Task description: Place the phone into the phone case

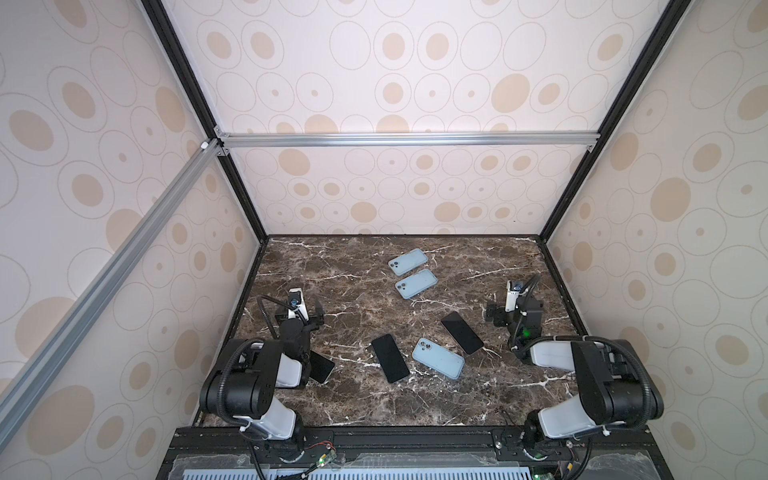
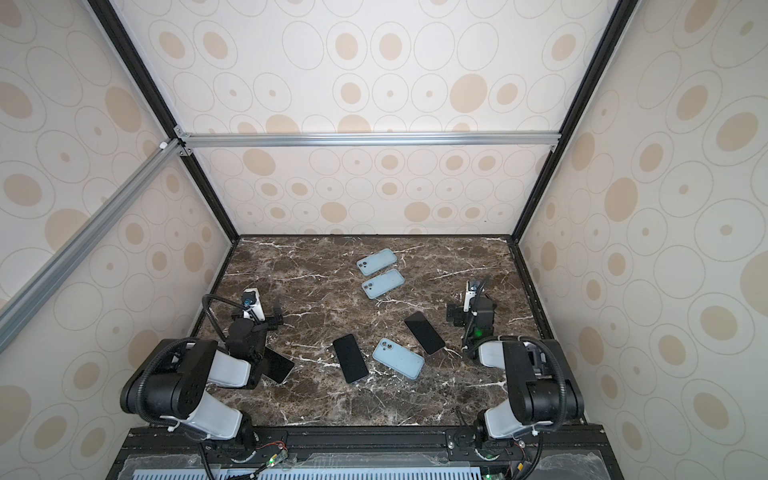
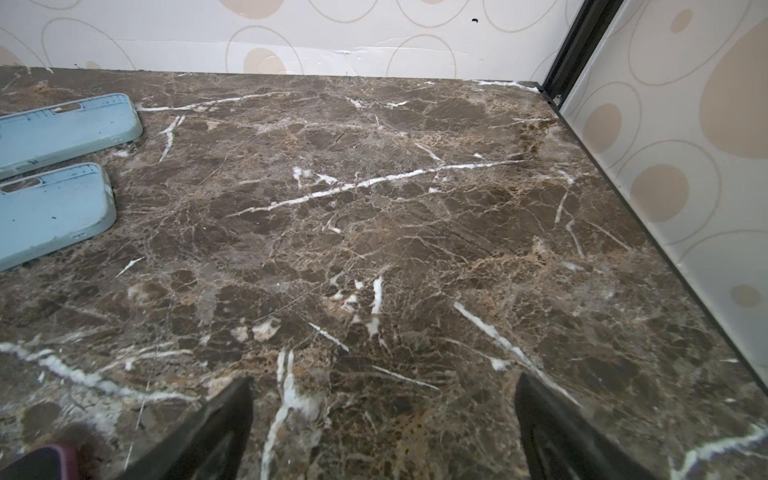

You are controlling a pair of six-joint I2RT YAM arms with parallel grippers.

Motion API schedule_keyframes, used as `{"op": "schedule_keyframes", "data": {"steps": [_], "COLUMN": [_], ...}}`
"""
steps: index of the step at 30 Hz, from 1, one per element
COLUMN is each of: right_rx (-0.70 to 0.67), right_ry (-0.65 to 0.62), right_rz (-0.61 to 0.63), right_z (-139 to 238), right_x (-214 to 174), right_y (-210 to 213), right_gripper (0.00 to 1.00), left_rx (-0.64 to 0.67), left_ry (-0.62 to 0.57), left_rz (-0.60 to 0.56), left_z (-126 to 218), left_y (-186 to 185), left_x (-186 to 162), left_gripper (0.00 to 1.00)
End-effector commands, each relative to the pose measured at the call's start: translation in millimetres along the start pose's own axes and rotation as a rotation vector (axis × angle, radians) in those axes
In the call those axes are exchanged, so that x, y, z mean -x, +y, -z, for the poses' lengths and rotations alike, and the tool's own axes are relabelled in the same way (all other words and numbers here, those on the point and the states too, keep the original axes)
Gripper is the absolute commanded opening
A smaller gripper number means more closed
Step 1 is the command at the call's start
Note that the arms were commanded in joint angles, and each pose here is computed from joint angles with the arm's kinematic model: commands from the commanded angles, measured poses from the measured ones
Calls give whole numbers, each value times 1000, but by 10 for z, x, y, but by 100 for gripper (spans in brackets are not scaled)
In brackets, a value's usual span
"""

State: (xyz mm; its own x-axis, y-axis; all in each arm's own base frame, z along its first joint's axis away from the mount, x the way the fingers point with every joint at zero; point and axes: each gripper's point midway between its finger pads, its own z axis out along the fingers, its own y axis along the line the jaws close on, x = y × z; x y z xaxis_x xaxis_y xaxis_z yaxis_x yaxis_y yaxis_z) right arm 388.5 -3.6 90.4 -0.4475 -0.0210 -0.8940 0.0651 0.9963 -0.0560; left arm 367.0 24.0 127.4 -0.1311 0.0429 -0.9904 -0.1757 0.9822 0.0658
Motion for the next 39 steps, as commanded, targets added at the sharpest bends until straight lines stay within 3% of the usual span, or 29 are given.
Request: {"op": "schedule_keyframes", "data": {"steps": [1,3,7,9,12,17,22,27,39], "right_rx": [10,63,200,286,379,460,466,419,341], "right_ry": [-34,-28,34,65,109,205,352,487,709], "right_rz": [-27,-60,-161,-168,-97,88,101,69,67], "right_z": [205,342,679,875,1176,1541,1656,1611,1363], "right_x": [446,609,874,977,1058,966,627,274,-263], "right_y": [1,77,296,468,722,995,1022,963,933], "right_gripper": [99,98,97,95,95,95,95,96,100], "left_rx": [13,-7,-201,-334,-557,-897,-1100,-1168,-1220], "left_ry": [-70,-121,-151,-167,-154,-149,-193,-212,-162], "left_rz": [7,68,130,96,7,-77,-211,-302,-289], "left_z": [-4,63,190,325,614,1179,1690,1880,1813], "left_y": [16,8,-300,-555,-947,-1429,-1712,-1866,-2207], "left_x": [508,847,1516,1802,1933,1685,1254,995,961], "left_gripper": [86,86,83,83,84,84,83,84,84]}}
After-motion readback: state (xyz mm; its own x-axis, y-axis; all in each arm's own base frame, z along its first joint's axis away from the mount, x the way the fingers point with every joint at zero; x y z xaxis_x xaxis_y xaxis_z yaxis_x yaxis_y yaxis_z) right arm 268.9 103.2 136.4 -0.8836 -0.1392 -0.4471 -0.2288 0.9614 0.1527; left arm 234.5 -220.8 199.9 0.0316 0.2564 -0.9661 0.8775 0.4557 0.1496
